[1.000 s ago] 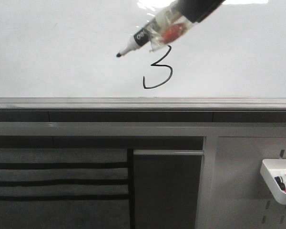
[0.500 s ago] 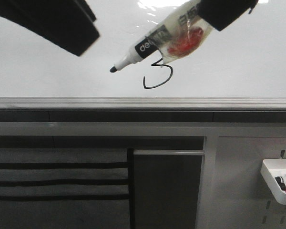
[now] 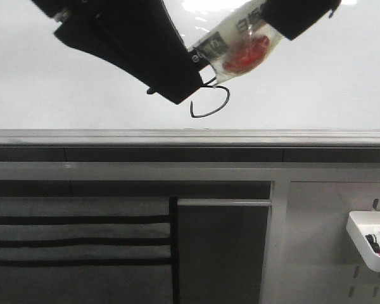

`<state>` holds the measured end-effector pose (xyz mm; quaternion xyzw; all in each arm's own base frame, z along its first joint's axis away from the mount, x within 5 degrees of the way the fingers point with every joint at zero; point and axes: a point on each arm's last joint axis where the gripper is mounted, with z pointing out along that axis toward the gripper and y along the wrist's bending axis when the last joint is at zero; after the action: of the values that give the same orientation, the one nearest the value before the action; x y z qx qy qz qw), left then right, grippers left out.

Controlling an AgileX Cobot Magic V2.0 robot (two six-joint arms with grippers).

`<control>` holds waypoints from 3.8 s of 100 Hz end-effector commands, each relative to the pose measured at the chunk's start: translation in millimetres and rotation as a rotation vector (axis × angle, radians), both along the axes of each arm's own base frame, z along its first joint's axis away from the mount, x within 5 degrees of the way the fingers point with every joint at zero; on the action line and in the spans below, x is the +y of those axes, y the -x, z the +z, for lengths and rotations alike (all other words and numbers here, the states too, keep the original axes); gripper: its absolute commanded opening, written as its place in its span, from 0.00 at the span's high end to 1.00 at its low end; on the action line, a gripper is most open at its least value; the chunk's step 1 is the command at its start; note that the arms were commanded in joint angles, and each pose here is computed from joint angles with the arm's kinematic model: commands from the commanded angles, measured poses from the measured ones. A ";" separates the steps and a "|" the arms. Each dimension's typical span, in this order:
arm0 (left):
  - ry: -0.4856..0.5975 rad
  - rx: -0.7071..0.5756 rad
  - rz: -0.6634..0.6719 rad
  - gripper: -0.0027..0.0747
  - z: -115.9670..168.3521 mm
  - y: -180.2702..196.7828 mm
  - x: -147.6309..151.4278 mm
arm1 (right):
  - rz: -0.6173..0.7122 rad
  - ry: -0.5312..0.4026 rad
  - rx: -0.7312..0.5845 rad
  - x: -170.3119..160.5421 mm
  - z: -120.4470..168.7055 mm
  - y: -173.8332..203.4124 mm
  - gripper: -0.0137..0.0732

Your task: Write number 3 on whiteboard

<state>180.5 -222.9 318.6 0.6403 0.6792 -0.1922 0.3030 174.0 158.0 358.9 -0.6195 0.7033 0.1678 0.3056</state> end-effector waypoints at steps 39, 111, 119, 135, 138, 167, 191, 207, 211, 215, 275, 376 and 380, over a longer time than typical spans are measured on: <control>0.104 -0.027 0.014 0.99 21.5 3.7 -3.6 | -0.004 -0.071 -0.047 -0.1 15.6 4.2 0.89; 0.343 -0.039 0.897 0.99 -21.3 -89.9 103.8 | -0.376 -0.167 -0.146 -63.3 49.5 -4.5 0.46; 0.428 -0.059 1.075 0.99 -33.0 -96.7 124.7 | -0.377 -0.167 -0.147 -63.8 49.9 -3.7 0.46; 0.490 -0.134 1.221 0.99 -39.5 -104.9 140.3 | -0.369 -0.160 -0.132 -63.7 48.8 -2.4 0.46; 0.489 -0.137 1.221 0.99 -39.5 -105.6 140.3 | -0.369 -0.161 -0.131 -63.6 48.9 -2.4 0.46; 0.476 -0.137 1.232 0.99 -45.0 -112.1 139.4 | -0.364 -0.158 -0.122 -63.4 48.4 -1.6 0.46; 0.473 -0.128 1.228 0.99 -45.5 -111.7 138.8 | -0.360 -0.153 -0.114 -63.4 47.8 -0.9 0.46; 0.473 -0.128 1.228 0.87 -45.5 -111.7 138.8 | -0.358 -0.158 -0.110 -63.0 47.9 -0.6 0.46; 0.473 -0.128 1.228 0.81 -45.5 -111.7 138.8 | -0.358 -0.159 -0.109 -62.9 48.0 -0.5 0.46; 0.473 -0.128 1.228 0.72 -45.5 -111.7 138.8 | -0.358 -0.159 -0.109 -62.9 48.0 -0.5 0.46; 0.373 -0.278 0.899 0.53 18.9 -42.2 145.1 | -0.927 -0.080 -0.046 -114.5 58.5 41.6 0.46; 0.539 -0.251 0.971 0.99 13.4 88.1 183.6 | -1.141 -0.476 -0.194 -145.8 -18.3 112.1 0.93; 0.537 -0.250 0.971 0.99 12.6 88.0 183.6 | -1.141 -0.475 -0.193 -145.8 -18.4 112.1 0.93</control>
<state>89.3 -39.3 317.9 0.1954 0.8047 -0.1093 0.5499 58.9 12.6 329.2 -0.0748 0.8571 0.0761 0.5039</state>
